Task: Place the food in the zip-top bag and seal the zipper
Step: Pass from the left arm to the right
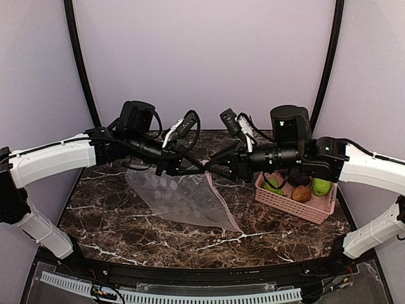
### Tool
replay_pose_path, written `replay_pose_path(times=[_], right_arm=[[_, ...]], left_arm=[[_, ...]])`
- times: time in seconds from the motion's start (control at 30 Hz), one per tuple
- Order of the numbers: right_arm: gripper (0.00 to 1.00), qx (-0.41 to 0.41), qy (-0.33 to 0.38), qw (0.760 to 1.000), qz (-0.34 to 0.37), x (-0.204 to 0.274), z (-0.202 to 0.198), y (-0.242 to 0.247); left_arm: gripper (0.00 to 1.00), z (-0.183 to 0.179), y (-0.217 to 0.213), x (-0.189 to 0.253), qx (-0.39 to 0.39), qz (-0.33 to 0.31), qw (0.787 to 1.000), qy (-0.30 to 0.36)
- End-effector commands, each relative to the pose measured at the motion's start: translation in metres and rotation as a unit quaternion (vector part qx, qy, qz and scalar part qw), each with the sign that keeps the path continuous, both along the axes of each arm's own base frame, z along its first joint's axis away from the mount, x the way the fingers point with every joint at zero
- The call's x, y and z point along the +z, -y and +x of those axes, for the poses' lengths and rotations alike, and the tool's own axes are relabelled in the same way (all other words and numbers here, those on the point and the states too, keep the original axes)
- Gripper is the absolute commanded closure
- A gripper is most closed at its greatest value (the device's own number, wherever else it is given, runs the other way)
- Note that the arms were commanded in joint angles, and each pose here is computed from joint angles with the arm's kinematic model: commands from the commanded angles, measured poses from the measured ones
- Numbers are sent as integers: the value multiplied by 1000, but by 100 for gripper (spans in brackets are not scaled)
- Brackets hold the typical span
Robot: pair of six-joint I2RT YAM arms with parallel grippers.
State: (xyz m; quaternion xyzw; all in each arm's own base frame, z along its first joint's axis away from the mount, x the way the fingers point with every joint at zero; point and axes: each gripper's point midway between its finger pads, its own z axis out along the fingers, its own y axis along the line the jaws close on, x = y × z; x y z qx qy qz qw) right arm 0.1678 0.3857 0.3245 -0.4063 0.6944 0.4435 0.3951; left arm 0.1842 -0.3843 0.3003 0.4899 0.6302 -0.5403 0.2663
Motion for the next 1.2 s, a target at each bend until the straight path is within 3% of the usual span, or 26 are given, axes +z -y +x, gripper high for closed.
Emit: replay_pose_path(times=[0.0,0.27,0.73,1.17], right_arm=[[59,-30,10,999,7,4,12,-5],[75,-23,2,1000,14,1,8,-6],[69,-26,-16,1000,-3,-15,8,-4],[82,-27,-9,1000,6,-11,8,-2]], left_arm=[[99,-2,-1,3,-1,1,1000,-1],[99,-2,-1,2,-1,3,1000,-1],[99,1,-2,1,10,3,1000,4],[99,-1,-1,-1,2,5,1000,1]])
